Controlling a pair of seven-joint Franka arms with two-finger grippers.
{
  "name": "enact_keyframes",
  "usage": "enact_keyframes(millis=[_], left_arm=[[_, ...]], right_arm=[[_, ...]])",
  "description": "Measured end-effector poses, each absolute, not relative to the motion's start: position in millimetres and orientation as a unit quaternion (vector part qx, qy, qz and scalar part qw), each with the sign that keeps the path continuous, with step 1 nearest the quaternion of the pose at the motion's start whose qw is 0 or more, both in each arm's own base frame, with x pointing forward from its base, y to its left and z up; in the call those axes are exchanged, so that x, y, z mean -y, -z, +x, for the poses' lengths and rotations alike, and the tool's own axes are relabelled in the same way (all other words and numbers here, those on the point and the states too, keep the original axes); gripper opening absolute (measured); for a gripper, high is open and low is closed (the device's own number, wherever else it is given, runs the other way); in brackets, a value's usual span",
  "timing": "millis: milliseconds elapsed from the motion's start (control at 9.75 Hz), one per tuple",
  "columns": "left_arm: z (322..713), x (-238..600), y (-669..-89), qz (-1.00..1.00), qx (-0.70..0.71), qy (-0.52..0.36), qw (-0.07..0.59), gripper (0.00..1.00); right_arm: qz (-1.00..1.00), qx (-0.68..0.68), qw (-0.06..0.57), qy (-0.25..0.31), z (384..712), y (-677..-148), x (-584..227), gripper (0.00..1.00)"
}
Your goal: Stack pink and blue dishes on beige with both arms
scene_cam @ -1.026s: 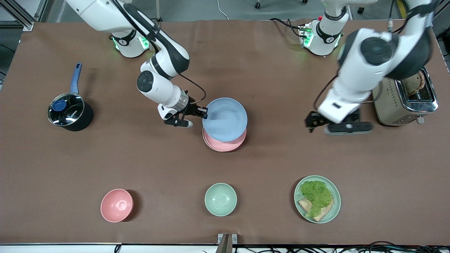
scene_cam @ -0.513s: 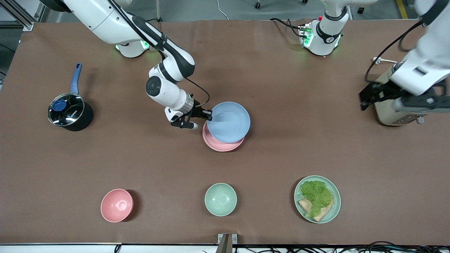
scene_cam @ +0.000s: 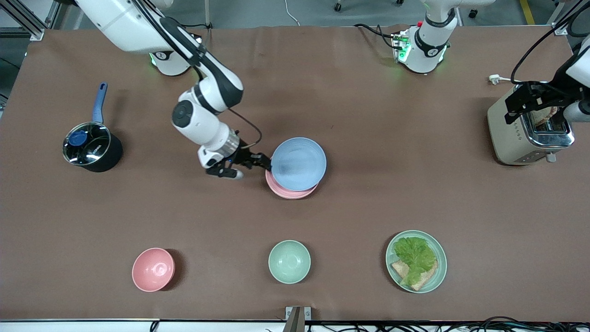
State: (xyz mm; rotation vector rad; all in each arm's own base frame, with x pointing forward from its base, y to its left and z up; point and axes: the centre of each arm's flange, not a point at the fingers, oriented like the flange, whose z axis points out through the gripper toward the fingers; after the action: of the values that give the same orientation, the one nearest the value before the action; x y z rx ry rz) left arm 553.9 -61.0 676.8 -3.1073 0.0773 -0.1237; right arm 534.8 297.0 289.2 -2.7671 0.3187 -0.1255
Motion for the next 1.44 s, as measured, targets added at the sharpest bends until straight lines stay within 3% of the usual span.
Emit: enact_keyframes(millis=[308, 718, 1128, 1436], left_arm=[[556, 62, -674, -0.999, -0.023, 0.036, -0.001, 1.00], [552, 39, -693, -0.999, -0.002, 0.043, -0.006, 1.00], [530, 30, -705, -0.999, 0.003, 0.040, -0.008, 1.00], [529, 25, -700, -0.999, 0.008, 0.033, -0.007, 1.00]], right_arm=[[-0.982, -0.126, 0.089, 0.112, 572, -377, -195, 1.00], [-0.966, -0.228, 0.035, 0.115, 588, -522, -60, 1.00], [-0.975, -0.215, 0.000, 0.061, 560, -625, 42, 1.00], [-0.990, -0.141, -0.006, 0.017, 532, -661, 98, 1.00]])
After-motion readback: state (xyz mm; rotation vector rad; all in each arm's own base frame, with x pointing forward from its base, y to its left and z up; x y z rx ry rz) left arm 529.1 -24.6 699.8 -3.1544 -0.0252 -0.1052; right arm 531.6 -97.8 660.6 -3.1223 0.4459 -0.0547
